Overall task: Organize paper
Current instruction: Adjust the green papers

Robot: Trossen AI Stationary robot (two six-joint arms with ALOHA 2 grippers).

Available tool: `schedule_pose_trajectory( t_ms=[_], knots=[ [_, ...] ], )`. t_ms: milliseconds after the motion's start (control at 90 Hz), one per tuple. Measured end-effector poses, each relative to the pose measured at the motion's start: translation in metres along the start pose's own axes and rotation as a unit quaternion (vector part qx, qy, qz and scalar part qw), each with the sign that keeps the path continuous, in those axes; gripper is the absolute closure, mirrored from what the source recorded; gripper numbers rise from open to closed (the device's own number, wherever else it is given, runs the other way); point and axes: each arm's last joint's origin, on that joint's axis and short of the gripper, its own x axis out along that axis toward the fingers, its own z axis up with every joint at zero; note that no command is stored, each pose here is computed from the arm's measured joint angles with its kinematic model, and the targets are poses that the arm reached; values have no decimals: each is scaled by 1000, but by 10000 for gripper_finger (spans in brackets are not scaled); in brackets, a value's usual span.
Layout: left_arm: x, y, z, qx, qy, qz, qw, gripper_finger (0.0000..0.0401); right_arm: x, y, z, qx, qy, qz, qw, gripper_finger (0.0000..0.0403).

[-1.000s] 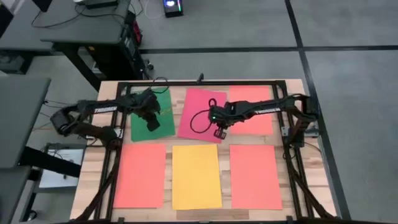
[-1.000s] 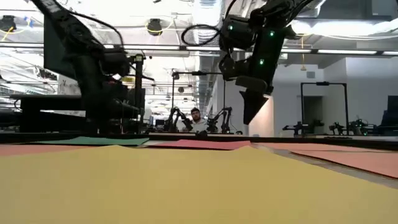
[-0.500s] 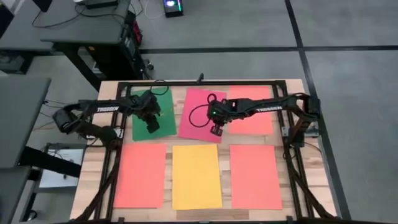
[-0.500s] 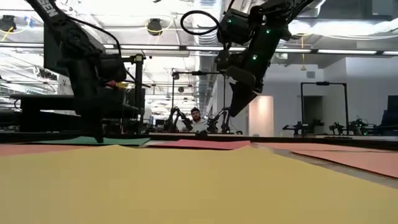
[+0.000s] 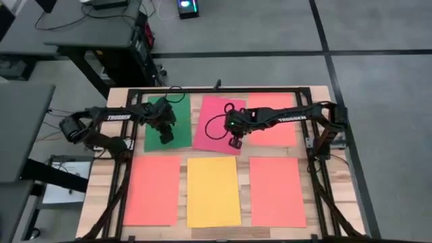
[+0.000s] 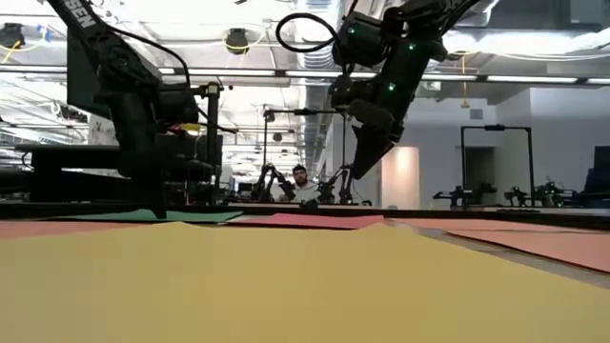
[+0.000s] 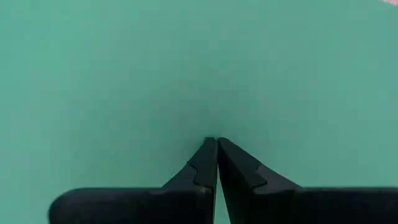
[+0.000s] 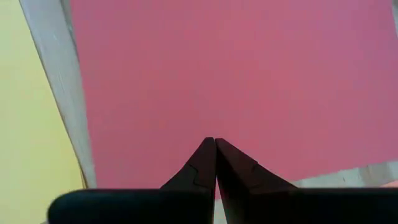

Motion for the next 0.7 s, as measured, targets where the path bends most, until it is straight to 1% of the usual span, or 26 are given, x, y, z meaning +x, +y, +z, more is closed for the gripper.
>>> schedule_pose_trajectory(
  t_ms=[133,311,422,611,700],
  knots=[
    [-6,1,5,-4,-11,5,1000,401,0,0,0,-4,1,0,1000,403],
    [-15,0,3,-7,-10,10,1000,401,0,0,0,-4,1,0,1000,403],
    [-22,-1,3,-8,-24,13,1000,401,0,0,0,-3,2,0,1000,403],
    [-32,-2,3,-18,-43,16,999,401,0,0,0,-1,0,0,1000,403],
    [-34,-3,2,-28,-40,15,999,401,0,0,0,2,1,0,1000,403]
  ],
)
